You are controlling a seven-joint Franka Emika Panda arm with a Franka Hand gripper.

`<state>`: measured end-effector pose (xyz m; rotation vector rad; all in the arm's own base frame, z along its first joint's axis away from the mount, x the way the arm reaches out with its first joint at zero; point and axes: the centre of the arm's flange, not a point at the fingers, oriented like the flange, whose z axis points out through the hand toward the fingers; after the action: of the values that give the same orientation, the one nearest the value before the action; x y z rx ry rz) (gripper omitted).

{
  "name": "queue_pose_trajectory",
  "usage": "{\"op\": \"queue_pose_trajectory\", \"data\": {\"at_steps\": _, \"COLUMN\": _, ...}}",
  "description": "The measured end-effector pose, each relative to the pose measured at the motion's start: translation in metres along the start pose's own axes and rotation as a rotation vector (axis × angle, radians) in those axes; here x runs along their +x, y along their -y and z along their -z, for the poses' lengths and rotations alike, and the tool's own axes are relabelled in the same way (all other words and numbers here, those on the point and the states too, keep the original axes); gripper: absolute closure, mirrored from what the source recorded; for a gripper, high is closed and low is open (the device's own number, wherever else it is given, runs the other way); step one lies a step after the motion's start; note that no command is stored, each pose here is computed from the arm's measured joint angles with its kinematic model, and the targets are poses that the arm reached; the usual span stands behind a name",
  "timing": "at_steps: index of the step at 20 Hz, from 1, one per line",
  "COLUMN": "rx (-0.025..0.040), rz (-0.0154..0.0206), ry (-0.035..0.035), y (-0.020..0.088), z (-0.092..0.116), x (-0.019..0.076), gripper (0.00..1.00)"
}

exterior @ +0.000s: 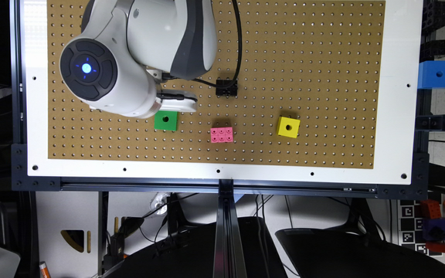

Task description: Pick up green block.

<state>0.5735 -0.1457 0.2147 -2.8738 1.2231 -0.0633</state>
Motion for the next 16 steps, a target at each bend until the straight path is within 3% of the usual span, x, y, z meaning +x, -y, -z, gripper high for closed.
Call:
{"op": "queue_pose_trajectory", "data": {"at_steps": 4, "rx": 0.0099, "rz": 0.0059, "ry": -0.0089, "y": 0.008, "z": 0.001, "x": 0.0055, "gripper": 0.00}}
{"op": "queue_pose_trajectory", "data": {"at_steps": 9, "rx": 0.0124, "rz": 0.0069, "ry": -0.0095, "y": 0.013, "z": -0.005, "x": 0.0112, "gripper": 0.00}}
{"op": "queue_pose_trajectory", "data": {"at_steps": 16, "rx": 0.0018, "rz": 0.0062, "ry": 0.0117, "y": 0.014, "z": -0.028, "x": 0.0127, "gripper": 0.00}}
